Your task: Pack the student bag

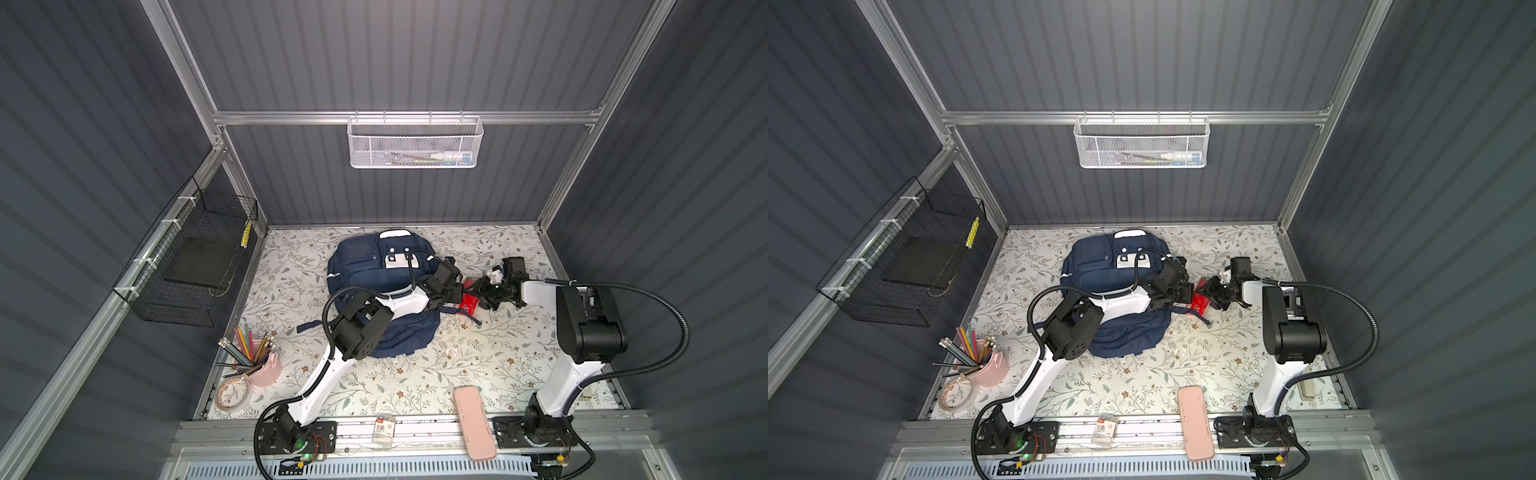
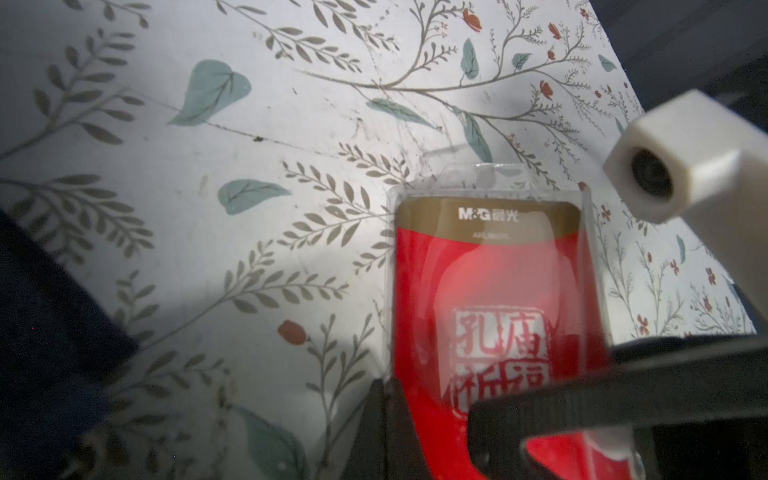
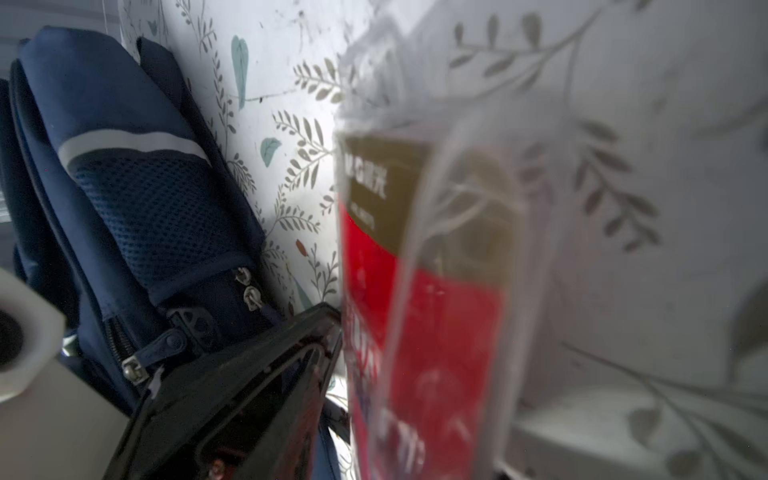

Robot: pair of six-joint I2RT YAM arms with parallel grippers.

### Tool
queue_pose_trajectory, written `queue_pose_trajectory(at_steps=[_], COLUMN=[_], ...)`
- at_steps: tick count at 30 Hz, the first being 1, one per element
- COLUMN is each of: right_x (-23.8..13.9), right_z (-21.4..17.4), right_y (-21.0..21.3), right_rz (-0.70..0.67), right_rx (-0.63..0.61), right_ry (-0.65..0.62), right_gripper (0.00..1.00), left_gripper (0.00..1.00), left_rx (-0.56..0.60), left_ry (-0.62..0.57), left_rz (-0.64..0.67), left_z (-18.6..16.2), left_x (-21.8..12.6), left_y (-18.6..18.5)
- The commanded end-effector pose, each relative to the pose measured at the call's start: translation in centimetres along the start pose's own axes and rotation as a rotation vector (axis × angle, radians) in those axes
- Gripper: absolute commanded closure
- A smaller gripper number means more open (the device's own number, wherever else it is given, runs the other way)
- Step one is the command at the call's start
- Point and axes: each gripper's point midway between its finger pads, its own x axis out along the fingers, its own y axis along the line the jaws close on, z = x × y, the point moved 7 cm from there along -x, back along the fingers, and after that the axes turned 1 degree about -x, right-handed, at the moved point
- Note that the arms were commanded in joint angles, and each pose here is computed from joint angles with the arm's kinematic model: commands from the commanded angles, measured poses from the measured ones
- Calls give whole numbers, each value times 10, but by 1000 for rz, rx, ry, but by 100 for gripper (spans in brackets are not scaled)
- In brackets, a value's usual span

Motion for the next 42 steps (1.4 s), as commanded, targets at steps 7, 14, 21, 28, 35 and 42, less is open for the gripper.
queue_pose_trajectory(at_steps=[7, 14, 21, 28, 35, 42], right_x=[-7, -27, -84, -125, -157, -165], right_z=[-1, -3, -12, -35, -62, -90], right_y=[-7, 4, 23, 40, 65, 97], right_rz=[-79, -59, -30, -14, 99, 213], right_rx=[-10, -55, -128, -204, -257, -355], right_ry=[-8, -45, -180, -228, -239, -185], right_gripper=[91, 95, 98, 98, 96, 95], left_gripper=[100, 89, 47, 19, 17, 16], left_rx=[-28, -5, 29, 109, 570, 845], left_ry=[196, 124, 2, -55, 79, 191], left_rz=[70, -6, -137, -237, 78, 395], left_z=[-43, -1, 61, 92, 61, 8], left_x=[-9, -35, -93, -174, -255, -295], left_y=[14, -17, -68, -95, -51, 15])
